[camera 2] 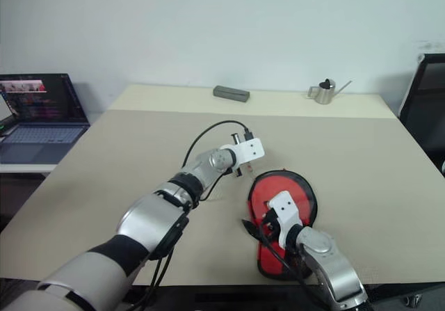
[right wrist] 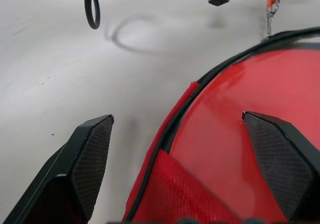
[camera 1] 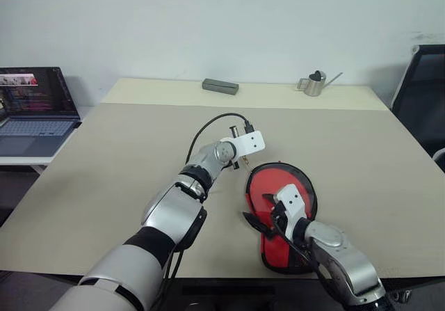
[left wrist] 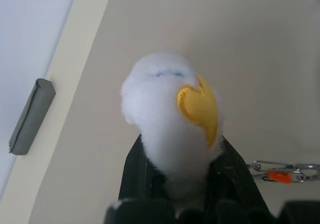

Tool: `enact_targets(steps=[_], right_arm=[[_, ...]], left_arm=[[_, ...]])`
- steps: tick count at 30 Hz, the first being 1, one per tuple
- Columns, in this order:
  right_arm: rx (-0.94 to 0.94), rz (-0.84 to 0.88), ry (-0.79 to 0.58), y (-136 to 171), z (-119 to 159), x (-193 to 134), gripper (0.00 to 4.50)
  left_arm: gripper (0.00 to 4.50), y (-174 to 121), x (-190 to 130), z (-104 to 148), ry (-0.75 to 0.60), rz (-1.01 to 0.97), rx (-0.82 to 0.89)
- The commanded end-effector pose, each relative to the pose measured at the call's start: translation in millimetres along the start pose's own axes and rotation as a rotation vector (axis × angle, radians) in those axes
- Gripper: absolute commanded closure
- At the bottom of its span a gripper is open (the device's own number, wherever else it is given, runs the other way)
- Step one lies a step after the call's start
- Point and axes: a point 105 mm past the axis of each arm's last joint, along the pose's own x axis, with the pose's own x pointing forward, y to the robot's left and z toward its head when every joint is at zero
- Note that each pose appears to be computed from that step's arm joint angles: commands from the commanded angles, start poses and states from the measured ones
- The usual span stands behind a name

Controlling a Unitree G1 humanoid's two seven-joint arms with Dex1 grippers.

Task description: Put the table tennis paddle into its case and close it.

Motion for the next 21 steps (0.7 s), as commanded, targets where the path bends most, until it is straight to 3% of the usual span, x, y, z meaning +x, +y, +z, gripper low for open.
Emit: enact_targets(steps=[1, 21], right_arm=[[0.122, -0.020, 0.197, 4.1, -53.0, -11.5, 0.00], [0.155, -0.050, 0.227, 18.8, -61.4, -36.6, 0.00]], left_arm=[[4.16, 32.0, -3.1, 25.0, -0.050, 0.110, 0.060], [4.16, 30.3, 2.4, 54.7, -0.086, 0.200, 0.141]])
